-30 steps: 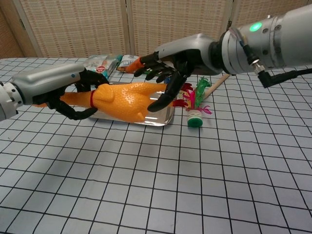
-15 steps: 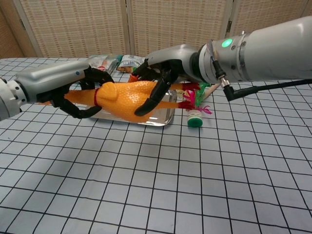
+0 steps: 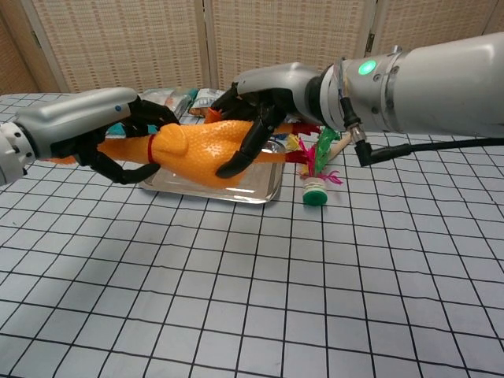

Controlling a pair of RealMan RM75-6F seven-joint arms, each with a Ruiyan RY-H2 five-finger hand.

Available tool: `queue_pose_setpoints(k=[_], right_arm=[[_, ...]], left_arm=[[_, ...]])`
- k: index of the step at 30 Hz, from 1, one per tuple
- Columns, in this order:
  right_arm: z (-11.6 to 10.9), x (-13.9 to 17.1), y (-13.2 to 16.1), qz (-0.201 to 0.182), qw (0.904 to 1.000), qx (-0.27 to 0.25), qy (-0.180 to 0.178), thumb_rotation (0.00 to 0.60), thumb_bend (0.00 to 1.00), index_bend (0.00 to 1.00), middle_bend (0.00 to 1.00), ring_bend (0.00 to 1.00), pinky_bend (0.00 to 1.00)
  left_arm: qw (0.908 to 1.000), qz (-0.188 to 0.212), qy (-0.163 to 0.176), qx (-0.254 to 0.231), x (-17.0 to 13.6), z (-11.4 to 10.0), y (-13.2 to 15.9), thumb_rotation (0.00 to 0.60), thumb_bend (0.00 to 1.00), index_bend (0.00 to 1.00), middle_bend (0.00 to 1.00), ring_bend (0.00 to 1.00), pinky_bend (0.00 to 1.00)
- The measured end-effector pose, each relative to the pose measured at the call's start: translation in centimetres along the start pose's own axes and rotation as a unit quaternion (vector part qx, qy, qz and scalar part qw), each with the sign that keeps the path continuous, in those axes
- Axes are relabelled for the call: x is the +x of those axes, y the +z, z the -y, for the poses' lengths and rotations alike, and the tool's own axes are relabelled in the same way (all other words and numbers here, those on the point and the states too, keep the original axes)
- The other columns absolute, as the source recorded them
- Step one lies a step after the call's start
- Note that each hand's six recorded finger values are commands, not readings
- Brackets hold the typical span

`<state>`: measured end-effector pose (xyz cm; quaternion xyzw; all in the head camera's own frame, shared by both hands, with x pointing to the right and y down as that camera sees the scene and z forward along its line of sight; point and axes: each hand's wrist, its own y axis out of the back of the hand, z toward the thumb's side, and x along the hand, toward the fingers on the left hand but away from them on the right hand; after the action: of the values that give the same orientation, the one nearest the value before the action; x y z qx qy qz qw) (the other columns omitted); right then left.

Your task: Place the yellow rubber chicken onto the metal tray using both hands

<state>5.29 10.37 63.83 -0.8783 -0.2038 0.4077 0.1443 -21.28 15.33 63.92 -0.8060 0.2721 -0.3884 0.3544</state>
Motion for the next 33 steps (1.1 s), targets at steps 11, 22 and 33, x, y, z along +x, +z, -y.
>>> queue_pose_setpoints(k=[11,22,33], right_arm=[[-0.2,1.4,-0.2,-0.019,0.9989,0.006,0.043,0.6,0.15,0.0,0.0,0.0,0.0],[0.3,1.0,0.1,-0.024,0.9984,-0.004,0.05,0.6,0.15,0.07,0.08,0.11,0.28],[0.4,0.5,0.4,-0.018,0.9996,0.014,0.018,0.6,0.38,0.97,0.75,0.83,1.0]], left_arm=[[0.9999,-0.006,-0.009,-0.01,-0.3,-0.3,-0.3,0.6,0.58,0.88,0.79,0.56,0.46],[0.9998,-0.005,-0.013,-0.015,-0.1,-0.3,0.1,0.6,0.58,0.88,0.79,0.56,0.46],[0.9998,-0.006,-0.011,-0.017,-0.1,-0.6,0.1,0.6,0.57,0.88,0.8,0.56,0.46]])
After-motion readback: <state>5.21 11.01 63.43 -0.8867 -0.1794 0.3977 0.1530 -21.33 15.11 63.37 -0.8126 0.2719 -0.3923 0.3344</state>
